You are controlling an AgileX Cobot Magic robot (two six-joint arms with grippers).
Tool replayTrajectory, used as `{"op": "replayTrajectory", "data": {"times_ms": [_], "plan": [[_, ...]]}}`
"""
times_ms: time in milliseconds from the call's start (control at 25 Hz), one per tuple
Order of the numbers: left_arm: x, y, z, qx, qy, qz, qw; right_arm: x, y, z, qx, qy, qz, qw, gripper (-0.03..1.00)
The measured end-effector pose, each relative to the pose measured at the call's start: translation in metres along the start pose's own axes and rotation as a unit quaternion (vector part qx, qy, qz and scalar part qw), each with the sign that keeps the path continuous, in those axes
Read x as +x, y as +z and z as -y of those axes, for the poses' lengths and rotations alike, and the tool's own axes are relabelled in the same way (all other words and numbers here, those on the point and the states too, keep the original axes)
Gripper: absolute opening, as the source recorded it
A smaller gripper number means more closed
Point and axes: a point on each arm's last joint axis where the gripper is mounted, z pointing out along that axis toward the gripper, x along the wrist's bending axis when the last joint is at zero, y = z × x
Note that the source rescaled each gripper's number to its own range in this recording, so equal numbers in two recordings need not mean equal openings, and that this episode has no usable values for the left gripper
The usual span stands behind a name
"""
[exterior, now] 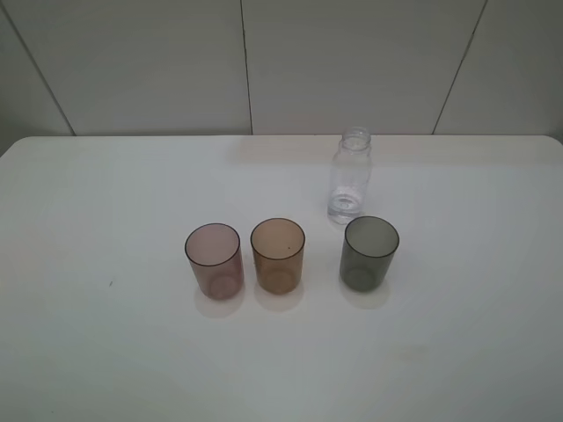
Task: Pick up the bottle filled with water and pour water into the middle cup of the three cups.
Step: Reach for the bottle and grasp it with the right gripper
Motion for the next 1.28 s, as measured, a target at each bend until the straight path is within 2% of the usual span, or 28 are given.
{"op": "replayTrajectory", "data": {"times_ms": [1280], "plan": [[0.0, 0.0, 0.0, 0.0, 0.0, 0.0, 1.0, 0.0, 0.0, 0.0, 0.0, 0.0, 0.0, 1.0, 0.9]]}}
